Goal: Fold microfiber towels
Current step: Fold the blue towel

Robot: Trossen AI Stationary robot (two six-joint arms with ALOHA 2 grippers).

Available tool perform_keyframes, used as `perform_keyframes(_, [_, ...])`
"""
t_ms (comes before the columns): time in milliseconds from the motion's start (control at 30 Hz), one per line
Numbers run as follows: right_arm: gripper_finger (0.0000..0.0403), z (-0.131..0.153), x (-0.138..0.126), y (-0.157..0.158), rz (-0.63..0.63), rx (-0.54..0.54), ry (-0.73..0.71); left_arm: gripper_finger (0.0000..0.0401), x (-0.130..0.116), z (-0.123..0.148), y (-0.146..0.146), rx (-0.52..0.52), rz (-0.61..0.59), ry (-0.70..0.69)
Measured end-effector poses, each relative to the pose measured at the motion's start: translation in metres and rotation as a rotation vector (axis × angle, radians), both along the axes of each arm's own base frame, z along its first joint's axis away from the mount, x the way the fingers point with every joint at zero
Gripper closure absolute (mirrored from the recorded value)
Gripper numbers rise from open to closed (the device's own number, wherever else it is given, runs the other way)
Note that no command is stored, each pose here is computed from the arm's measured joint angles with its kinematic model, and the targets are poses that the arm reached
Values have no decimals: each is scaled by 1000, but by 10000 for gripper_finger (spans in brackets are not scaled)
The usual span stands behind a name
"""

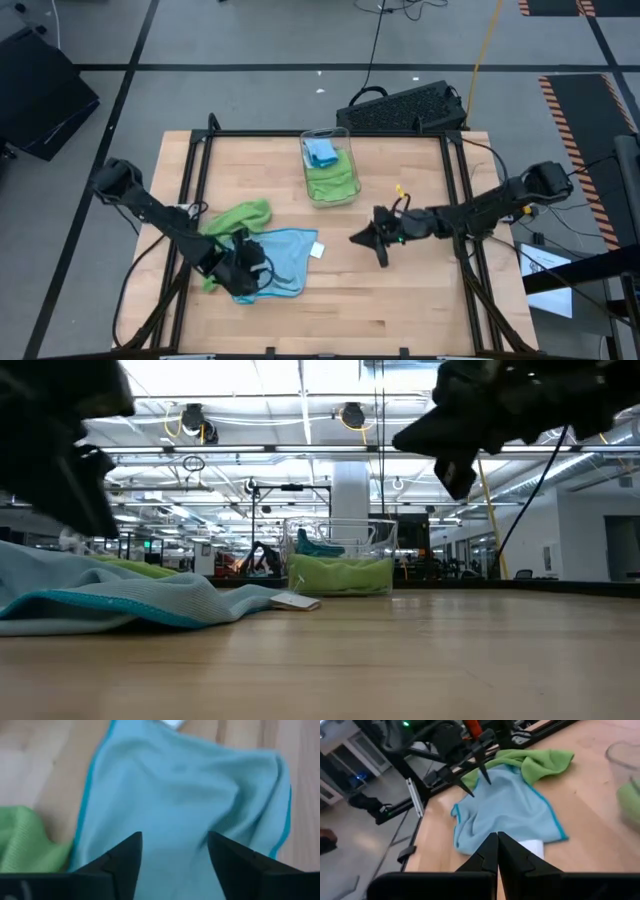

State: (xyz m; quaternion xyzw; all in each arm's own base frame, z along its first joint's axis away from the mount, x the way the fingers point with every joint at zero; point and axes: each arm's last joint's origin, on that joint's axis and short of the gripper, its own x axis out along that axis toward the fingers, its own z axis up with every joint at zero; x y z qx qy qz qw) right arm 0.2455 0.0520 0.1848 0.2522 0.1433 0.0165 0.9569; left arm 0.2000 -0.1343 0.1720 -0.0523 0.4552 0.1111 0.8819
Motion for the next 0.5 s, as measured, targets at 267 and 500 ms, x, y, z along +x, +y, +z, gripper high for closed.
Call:
perform_keyframes(267, [403, -7, -17, 42, 61, -125, 15, 133, -3, -22, -13, 73, -51, 99])
perform_keyframes(500, [403, -6, -34, 73, 60, -163, -8, 164, 23, -12, -22, 145, -78, 77])
